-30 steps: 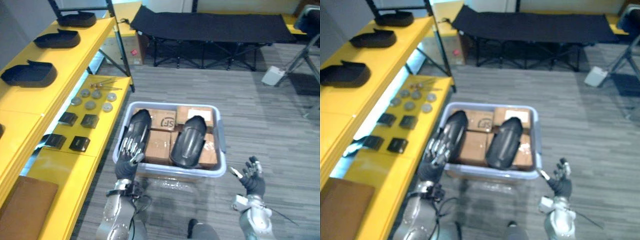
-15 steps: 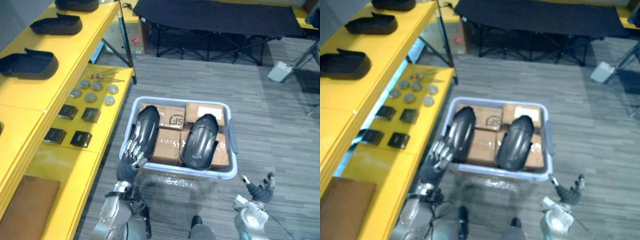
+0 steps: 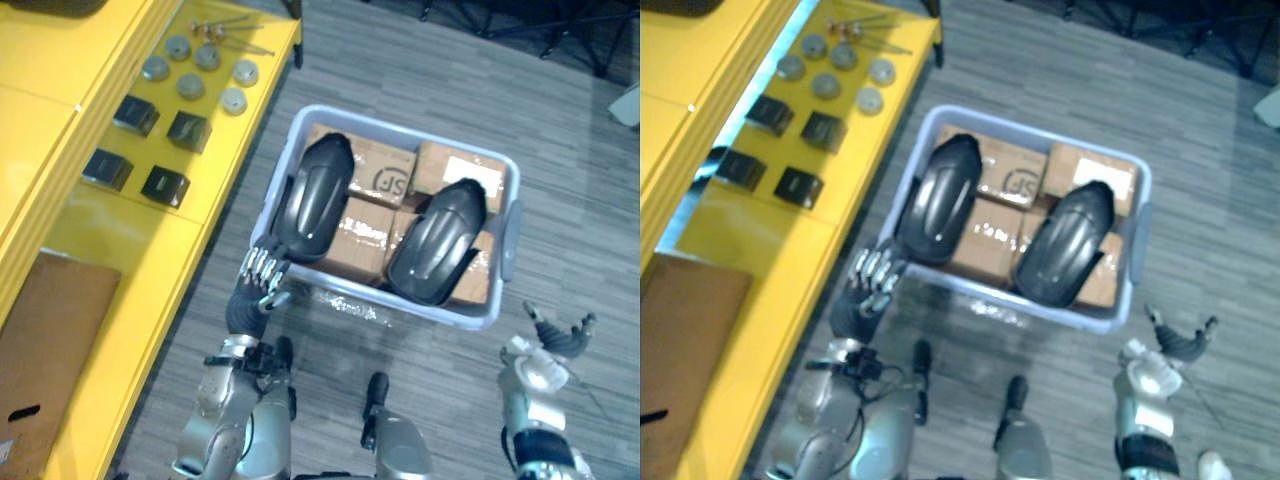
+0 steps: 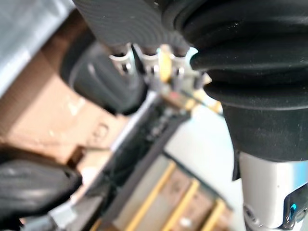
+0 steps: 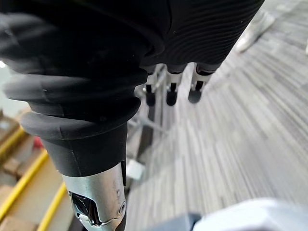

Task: Walk over and take plastic housings, then place them on the shelf

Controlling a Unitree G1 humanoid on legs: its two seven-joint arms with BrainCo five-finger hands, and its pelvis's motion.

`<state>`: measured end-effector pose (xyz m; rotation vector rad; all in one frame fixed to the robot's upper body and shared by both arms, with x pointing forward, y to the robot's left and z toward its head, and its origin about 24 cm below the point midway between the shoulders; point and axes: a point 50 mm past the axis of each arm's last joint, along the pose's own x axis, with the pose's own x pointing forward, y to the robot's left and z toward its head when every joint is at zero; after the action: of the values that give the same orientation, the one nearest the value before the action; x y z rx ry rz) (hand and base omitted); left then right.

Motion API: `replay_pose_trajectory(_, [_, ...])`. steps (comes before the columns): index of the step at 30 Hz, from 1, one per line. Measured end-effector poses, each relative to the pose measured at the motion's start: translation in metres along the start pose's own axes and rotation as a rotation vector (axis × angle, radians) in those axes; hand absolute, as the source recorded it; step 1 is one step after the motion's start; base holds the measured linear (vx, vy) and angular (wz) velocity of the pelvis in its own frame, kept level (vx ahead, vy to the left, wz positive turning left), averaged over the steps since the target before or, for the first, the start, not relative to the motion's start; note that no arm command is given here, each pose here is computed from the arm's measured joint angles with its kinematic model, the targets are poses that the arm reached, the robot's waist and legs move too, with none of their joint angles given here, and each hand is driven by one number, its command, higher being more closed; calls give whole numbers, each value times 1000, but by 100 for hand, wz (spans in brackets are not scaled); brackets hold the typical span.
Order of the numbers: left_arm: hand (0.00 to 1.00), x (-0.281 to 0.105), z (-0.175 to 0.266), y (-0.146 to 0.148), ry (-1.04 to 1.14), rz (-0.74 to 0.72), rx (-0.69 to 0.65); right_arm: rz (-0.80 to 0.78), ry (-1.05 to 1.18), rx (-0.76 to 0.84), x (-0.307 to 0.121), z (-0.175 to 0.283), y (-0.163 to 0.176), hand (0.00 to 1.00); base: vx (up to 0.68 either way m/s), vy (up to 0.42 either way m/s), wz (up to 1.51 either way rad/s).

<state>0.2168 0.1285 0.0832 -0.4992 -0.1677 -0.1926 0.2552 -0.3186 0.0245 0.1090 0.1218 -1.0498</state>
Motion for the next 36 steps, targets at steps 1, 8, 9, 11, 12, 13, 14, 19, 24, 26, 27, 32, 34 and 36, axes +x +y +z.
replay_pose_trajectory(1, [0, 0, 0, 0, 1, 0, 0, 1, -9, 2, 4, 5, 3, 0, -9, -15, 15])
replay_pose_trajectory(8, [0, 5, -13, 1, 39, 1, -9, 20, -114, 4, 41, 71, 25, 0, -14, -12, 17])
replay_pose_trajectory(9, [0, 6, -15, 1, 39, 4, -12, 32, -116, 7, 42, 76, 30, 0, 2, -19, 10])
replay_pose_trajectory(11, [0, 6, -19, 1, 52, 9, -19, 37, -121, 16, 43, 82, 36, 0, 17, -14, 13])
replay_pose_trajectory(12, [0, 7, -20, 0, 54, 13, -28, 38, -132, 15, 44, 86, 37, 0, 22, -8, 19])
replay_pose_trajectory(13, [0, 7, -21, -1, 52, 16, -34, 41, -140, 9, 44, 88, 38, 0, 19, 4, 15])
replay_pose_trajectory(14, [0, 7, -21, -2, 47, 16, -41, 46, -144, 6, 44, 90, 39, 0, 14, 15, 7])
replay_pose_trajectory(19, [0, 8, -26, -6, 55, 8, -58, 74, -165, -15, 48, 108, 45, 0, -3, 8, 2])
replay_pose_trajectory(24, [0, 10, -26, -8, 49, 15, -64, 162, -172, -75, 45, 107, 55, 0, -31, -6, -4])
replay_pose_trajectory(26, [0, 10, -27, -10, 50, 13, -71, 168, -177, -81, 45, 107, 56, 0, -20, -12, -1])
replay_pose_trajectory(27, [0, 10, -28, -10, 51, 21, -79, 173, -183, -87, 43, 107, 56, 0, 0, 0, 0])
replay_pose_trajectory(32, [0, 11, -29, -11, 43, 40, -91, 285, -228, -74, 12, 94, 68, 0, -11, -7, -6])
replay_pose_trajectory(34, [0, 11, -28, -11, 38, 49, -91, 321, -196, -75, -2, 76, 73, 0, -18, -14, -12])
replay_pose_trajectory(36, [0, 10, -28, -9, 36, 71, -89, 356, -145, -106, -19, 48, 74, 0, -22, -28, -22])
